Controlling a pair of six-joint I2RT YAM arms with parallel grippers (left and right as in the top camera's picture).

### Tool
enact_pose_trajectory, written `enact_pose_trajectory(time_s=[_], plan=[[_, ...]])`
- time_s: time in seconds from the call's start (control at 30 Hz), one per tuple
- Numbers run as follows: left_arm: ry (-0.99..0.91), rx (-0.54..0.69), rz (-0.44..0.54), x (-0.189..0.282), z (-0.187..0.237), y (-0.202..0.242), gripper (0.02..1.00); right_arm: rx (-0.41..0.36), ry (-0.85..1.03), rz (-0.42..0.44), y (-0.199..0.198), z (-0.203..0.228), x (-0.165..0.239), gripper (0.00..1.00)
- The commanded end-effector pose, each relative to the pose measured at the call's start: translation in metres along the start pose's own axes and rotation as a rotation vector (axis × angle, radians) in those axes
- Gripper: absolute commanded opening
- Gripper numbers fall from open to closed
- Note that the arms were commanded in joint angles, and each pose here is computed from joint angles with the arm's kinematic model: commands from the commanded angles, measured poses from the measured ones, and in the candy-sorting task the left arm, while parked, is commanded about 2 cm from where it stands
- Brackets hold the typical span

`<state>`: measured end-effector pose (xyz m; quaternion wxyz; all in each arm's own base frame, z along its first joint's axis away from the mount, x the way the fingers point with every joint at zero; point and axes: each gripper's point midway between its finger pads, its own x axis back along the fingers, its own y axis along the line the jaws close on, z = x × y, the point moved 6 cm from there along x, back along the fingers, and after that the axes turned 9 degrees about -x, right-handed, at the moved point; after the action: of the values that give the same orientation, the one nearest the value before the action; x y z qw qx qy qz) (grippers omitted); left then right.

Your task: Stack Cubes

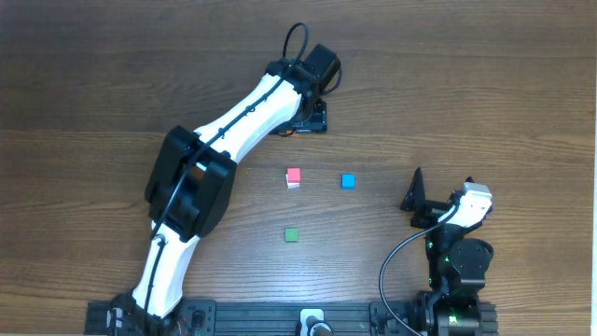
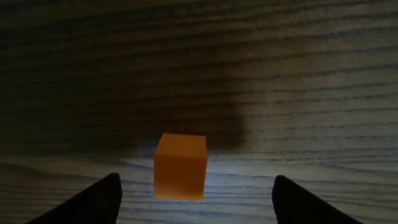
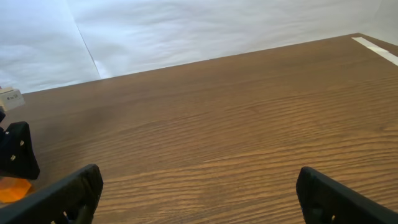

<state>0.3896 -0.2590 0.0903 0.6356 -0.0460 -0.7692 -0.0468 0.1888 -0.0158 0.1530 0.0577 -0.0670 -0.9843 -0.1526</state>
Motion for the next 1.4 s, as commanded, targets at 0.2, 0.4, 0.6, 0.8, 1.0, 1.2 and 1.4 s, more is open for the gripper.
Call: enact_pose_trajectory(time_s=[0.2, 0.4, 0.6, 0.8, 1.0, 1.2, 1.4], plan=[[0.039, 0.020, 0.017, -0.013, -0.003, 0.014, 0.768, 0.001, 0.007, -0.003, 0.000, 0.003, 0.000, 0.993], [0.061, 0.014, 0.019, -0.021, 0.001, 0.012, 0.761, 0.001, 0.007, -0.003, 0.000, 0.003, 0.000, 0.993], [0.089, -0.011, 0.039, -0.028, 0.004, 0.010, 0.741, 0.001, 0.007, -0.003, 0.000, 0.003, 0.000, 0.991], [0.103, -0.018, 0.041, -0.030, 0.007, 0.009, 0.741, 0.001, 0.007, -0.003, 0.000, 0.003, 0.000, 0.993], [0.117, -0.038, 0.036, -0.034, 0.009, 0.010, 0.643, 0.001, 0.007, -0.003, 0.000, 0.003, 0.000, 0.991], [0.115, -0.038, 0.032, -0.034, 0.009, 0.010, 0.443, 0.001, 0.007, -0.003, 0.000, 0.003, 0.000, 0.991], [0.109, -0.038, 0.031, -0.034, 0.008, 0.010, 0.329, 0.001, 0.007, -0.003, 0.000, 0.003, 0.000, 0.991]])
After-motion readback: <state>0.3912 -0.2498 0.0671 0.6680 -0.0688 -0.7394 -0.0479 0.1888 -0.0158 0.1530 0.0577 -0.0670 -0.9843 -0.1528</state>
